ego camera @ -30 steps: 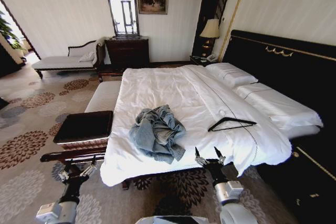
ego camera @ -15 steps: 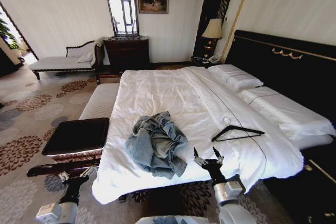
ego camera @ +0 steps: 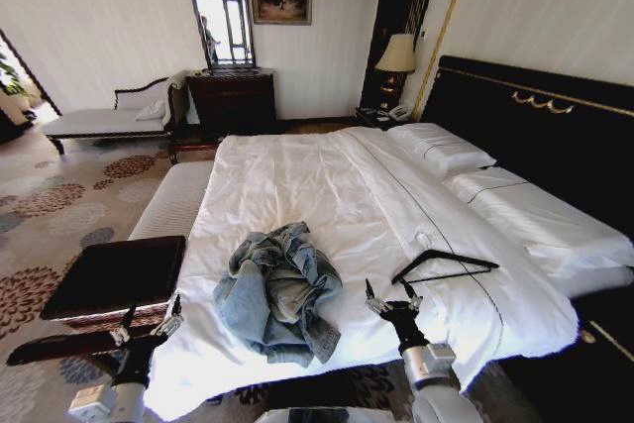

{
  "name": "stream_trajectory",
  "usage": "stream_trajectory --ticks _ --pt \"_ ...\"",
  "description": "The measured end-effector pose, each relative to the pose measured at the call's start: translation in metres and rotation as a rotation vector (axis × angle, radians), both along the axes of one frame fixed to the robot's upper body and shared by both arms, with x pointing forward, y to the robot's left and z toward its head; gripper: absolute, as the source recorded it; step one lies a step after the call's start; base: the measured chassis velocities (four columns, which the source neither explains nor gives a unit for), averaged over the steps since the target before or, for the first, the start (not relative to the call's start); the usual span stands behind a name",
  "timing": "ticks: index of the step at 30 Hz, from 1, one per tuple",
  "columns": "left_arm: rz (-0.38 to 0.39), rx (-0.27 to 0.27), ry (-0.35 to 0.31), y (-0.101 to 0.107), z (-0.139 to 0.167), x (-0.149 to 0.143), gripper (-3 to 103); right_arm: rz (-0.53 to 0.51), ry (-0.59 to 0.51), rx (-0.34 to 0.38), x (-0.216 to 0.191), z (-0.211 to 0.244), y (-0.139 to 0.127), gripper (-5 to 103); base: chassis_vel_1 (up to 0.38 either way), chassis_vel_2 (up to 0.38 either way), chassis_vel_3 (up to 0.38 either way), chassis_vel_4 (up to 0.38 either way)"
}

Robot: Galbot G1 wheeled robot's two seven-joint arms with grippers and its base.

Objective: Pick up the clothes from the bed and hang them on the clothes hanger.

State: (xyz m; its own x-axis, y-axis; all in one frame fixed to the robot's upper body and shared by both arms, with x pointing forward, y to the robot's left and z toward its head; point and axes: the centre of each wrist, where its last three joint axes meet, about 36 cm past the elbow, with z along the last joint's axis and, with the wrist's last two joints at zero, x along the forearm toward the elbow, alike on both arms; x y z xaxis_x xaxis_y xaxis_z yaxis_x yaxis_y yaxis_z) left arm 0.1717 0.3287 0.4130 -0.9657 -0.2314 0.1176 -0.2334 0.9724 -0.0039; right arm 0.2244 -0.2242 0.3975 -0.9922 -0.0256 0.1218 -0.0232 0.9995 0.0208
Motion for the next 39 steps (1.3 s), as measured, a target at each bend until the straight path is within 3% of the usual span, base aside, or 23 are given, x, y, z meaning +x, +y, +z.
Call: stream_trajectory --ticks 31,34,37,39 --pt "0.011 -0.023 0.025 0.003 -0.008 -0.001 100 -0.01 0.018 0.002 0.0 -0.003 0.006 100 -0.06 0.014 0.061 -0.015" --pt "0.016 -0.031 0.035 0.005 -0.01 0.0 100 -0.004 0.034 0.019 0.002 -0.001 0.006 100 0.0 0.0 0.0 0.0" --pt "0.04 -0.068 0.063 0.013 -0.014 0.001 100 0.021 0.123 0.158 0.011 0.014 0.007 100 0.0 0.0 0.0 0.0" --pt "0.047 -0.07 0.07 0.016 -0.015 0.0 100 0.031 0.143 0.188 0.016 0.019 0.006 100 0.0 0.0 0.0 0.0"
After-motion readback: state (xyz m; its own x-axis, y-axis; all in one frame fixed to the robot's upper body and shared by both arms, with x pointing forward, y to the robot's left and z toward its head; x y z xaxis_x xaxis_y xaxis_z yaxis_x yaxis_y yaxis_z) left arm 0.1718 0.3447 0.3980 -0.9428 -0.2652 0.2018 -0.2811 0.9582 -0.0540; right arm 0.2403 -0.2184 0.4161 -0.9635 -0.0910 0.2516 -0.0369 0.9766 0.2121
